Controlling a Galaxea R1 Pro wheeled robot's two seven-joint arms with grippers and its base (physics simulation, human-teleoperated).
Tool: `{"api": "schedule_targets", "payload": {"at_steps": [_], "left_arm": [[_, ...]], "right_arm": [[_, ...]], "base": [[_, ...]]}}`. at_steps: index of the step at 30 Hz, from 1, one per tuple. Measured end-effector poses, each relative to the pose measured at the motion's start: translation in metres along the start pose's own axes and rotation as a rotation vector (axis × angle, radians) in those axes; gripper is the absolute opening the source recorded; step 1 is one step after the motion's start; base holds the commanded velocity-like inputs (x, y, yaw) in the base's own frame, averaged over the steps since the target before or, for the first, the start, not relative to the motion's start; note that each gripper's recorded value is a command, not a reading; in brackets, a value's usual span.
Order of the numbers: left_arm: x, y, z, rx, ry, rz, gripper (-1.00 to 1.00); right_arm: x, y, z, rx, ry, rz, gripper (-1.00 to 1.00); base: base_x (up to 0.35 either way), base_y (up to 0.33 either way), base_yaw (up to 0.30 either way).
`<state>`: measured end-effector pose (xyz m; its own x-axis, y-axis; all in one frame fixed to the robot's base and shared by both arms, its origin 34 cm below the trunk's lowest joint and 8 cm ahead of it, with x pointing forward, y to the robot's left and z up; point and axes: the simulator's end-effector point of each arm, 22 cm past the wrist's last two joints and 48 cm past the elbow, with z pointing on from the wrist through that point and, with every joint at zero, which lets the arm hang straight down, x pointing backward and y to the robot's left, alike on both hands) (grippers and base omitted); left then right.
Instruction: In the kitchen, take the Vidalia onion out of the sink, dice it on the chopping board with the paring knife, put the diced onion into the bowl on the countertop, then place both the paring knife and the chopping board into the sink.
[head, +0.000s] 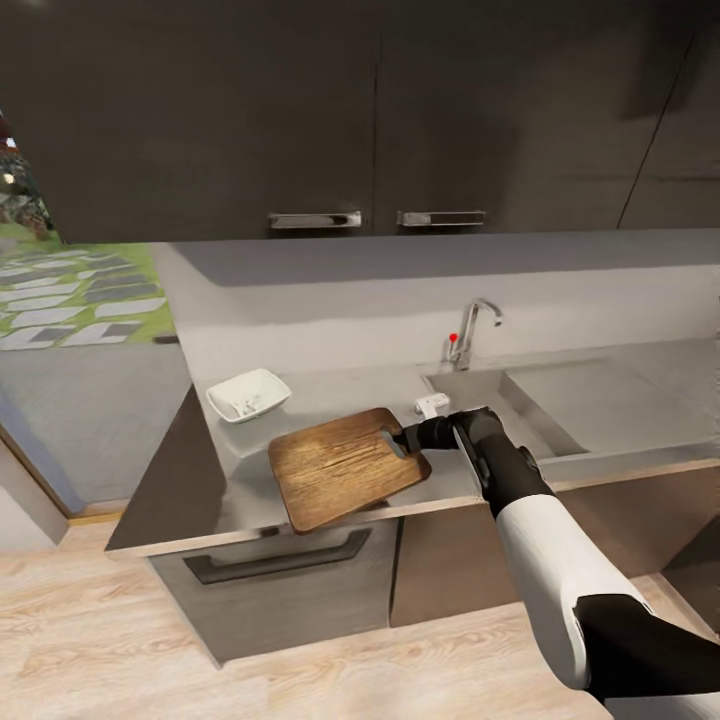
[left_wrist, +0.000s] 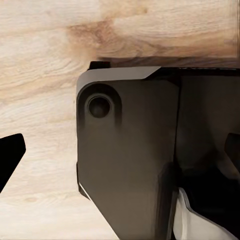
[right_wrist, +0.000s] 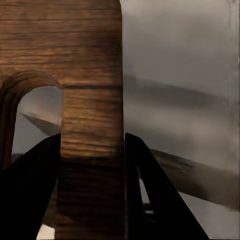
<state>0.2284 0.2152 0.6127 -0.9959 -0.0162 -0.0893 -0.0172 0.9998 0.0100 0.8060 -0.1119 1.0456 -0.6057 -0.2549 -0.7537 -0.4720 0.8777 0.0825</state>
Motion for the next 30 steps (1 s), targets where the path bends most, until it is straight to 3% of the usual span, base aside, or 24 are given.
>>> {"api": "schedule_targets", "payload": {"at_steps": [4,6,7,9,12,22,30], "left_arm": [[0.000,0.002,0.000,-0.003,0.001,0.000,1.00],[0.000,0.002,0.000,-0.003,0.001,0.000,1.00],[0.000,0.003,0.000,-0.003,0.001,0.000,1.00],[0.000,0.002,0.000,-0.003,0.000,0.000,1.00],[0.000,0.002,0.000,-0.003,0.000,0.000,1.00],[0.001,0.004,0.000,-0.007,0.002,-0.029,1.00],[0.001,0.004,0.000,-0.006,0.002,-0.031,1.00]], "right_arm": [[0.000,-0.039,-0.004,0.165,-0.002,0.005,-1.00],[0.003,-0.071,-0.012,0.266,-0.015,0.075,-1.00],[0.006,-0.080,-0.015,0.280,-0.021,0.115,-1.00],[0.010,-0.090,-0.018,0.290,-0.032,0.183,-1.00],[0.013,-0.096,-0.020,0.296,-0.038,0.221,-1.00],[0.014,-0.098,-0.021,0.299,-0.039,0.234,-1.00],[0.013,-0.097,-0.021,0.299,-0.040,0.231,-1.00]], "base": [[0.000,-0.315,0.001],[0.000,-0.180,0.000],[0.000,-0.090,0.000],[0.000,-0.047,0.000],[0.000,-0.016,0.000],[0.132,-0.012,0.000],[0.254,-0.210,0.000]]}}
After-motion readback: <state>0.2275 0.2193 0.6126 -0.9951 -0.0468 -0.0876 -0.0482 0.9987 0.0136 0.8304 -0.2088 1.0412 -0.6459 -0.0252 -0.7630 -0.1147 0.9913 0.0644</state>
